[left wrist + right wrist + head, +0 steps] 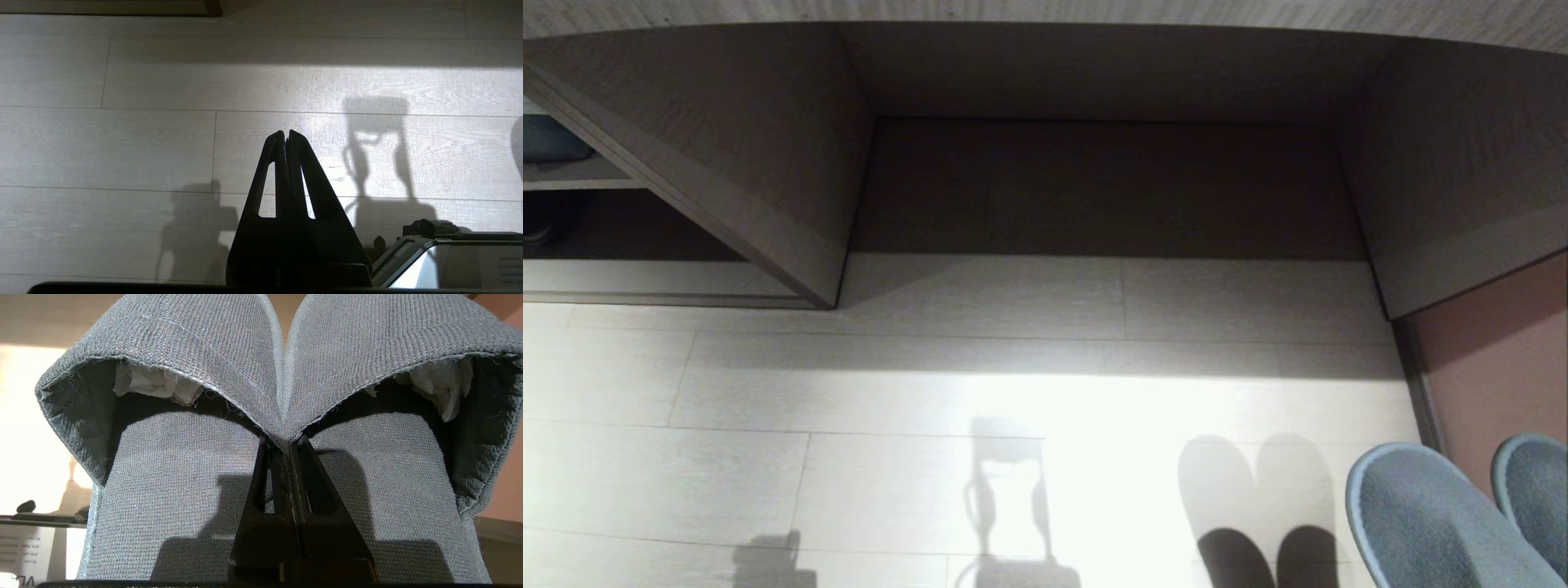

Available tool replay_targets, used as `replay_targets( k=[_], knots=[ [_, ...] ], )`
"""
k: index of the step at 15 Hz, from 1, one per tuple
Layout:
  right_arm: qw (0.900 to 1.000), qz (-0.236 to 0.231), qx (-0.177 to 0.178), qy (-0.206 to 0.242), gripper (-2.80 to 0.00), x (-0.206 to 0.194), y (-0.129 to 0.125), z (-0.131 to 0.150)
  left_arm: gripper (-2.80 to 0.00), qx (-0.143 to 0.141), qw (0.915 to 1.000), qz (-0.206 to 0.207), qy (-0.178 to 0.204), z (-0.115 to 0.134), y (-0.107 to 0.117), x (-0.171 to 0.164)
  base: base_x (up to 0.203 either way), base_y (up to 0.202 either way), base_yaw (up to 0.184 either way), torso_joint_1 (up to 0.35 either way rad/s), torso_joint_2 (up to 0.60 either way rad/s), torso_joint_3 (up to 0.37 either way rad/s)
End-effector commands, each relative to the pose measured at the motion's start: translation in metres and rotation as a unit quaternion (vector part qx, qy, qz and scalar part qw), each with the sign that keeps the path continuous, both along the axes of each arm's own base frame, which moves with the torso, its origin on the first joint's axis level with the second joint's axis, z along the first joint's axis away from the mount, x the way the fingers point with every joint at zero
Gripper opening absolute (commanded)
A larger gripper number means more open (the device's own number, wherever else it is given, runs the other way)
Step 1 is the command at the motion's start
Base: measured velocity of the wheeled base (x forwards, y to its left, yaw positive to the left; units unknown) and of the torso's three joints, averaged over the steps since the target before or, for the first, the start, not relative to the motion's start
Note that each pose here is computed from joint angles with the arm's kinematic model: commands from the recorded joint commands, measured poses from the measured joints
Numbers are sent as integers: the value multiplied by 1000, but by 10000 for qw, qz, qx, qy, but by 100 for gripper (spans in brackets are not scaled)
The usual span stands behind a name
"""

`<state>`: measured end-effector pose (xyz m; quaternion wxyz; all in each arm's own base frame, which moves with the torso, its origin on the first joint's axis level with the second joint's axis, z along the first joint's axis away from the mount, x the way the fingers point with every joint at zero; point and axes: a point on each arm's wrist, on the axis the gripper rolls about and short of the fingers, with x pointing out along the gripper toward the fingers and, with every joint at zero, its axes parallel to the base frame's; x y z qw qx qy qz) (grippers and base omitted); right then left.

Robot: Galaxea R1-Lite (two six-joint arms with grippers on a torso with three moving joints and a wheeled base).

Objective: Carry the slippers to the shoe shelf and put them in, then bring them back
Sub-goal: Place the slippers on the floor

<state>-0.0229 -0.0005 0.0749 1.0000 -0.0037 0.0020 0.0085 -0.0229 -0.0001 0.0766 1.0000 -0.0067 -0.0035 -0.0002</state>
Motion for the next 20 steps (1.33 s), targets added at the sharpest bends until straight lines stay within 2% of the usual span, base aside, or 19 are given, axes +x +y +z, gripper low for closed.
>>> replay_targets(
  k=[1, 20],
  knots=[
    [10000, 2, -2, 10, -280, 0, 0, 0, -280, -2, 10000, -2, 4, 0, 0, 0, 0, 0, 0, 0, 5, -197],
    [10000, 7, -2, 10, -280, 0, 0, 0, -280, -2, 10000, 2, 4, 0, 0, 0, 0, 0, 0, 2, 3, -197]
  ],
)
